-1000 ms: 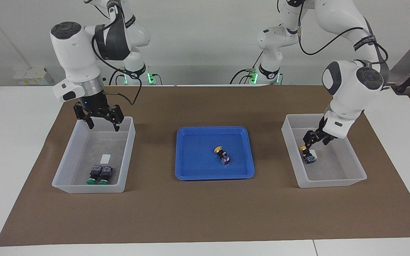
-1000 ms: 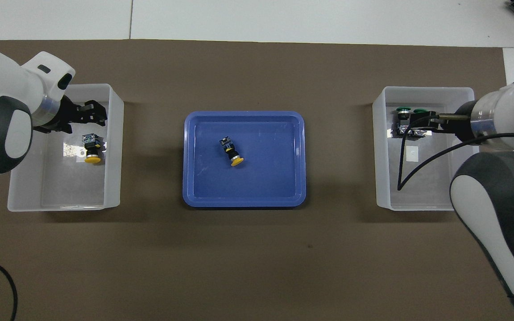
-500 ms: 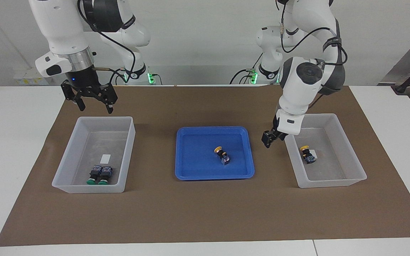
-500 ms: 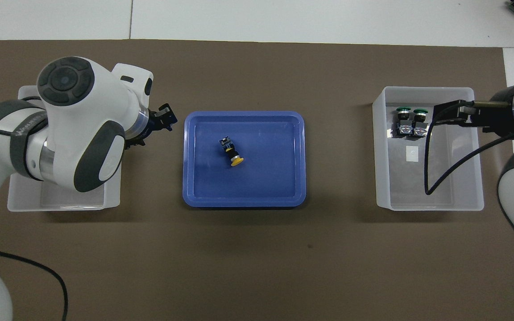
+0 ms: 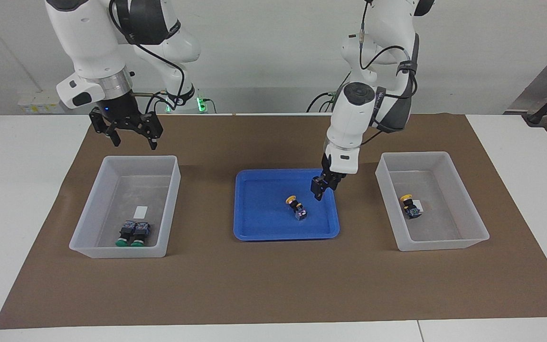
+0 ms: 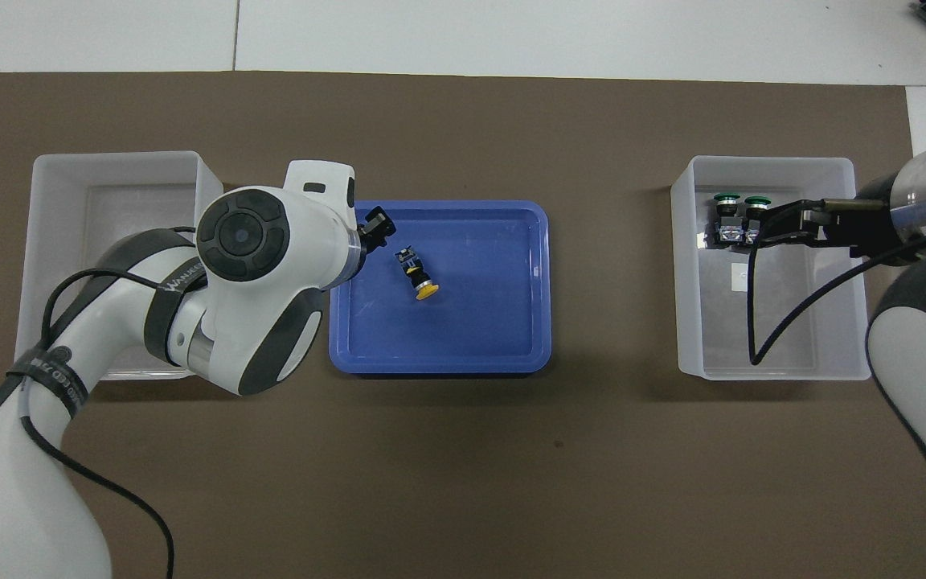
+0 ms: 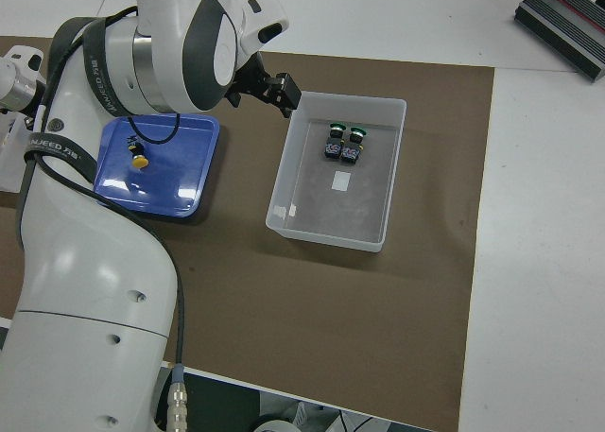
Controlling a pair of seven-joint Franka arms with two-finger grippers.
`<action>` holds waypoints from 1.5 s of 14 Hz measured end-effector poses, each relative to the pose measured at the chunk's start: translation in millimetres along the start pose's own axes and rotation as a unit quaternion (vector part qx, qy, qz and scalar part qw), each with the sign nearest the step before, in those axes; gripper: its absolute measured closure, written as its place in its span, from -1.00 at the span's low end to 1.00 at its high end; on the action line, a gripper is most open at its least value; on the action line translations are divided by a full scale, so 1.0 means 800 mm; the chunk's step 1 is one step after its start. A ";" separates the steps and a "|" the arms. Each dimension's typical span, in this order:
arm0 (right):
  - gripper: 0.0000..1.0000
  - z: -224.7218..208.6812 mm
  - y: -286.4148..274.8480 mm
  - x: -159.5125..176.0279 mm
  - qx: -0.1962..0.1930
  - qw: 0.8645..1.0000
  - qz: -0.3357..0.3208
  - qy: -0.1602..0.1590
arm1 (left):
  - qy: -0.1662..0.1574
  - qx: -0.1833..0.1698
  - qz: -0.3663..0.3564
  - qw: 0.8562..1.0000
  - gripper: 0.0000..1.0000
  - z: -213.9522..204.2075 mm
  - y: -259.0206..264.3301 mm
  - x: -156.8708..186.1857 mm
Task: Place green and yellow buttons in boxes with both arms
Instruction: 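Grasp the remaining yellow button with the left gripper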
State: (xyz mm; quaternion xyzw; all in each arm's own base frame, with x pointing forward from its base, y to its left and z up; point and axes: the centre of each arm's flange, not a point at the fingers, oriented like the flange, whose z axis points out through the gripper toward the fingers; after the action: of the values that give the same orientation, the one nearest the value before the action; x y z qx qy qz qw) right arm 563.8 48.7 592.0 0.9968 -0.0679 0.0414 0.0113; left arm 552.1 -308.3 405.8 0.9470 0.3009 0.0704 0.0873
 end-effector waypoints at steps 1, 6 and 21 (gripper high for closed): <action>-1.00 0.002 0.000 -0.001 -0.001 1.000 0.000 -0.002 | 0.000 -0.008 0.000 1.000 -0.42 0.008 0.005 -0.011; -1.00 0.003 0.001 -0.008 -0.004 1.000 -0.004 -0.015 | -0.015 -0.032 0.006 0.999 -0.49 0.082 0.014 -0.046; -1.00 -0.007 0.003 -0.019 -0.004 0.999 -0.042 -0.027 | -0.024 -0.042 0.006 0.999 -0.31 0.136 0.009 -0.056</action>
State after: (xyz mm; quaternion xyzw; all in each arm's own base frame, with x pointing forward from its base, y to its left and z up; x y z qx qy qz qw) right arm 548.3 48.7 596.3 0.9994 -0.0269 0.0135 0.0150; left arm 539.8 -353.9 297.8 0.9459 0.2893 0.0605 0.1340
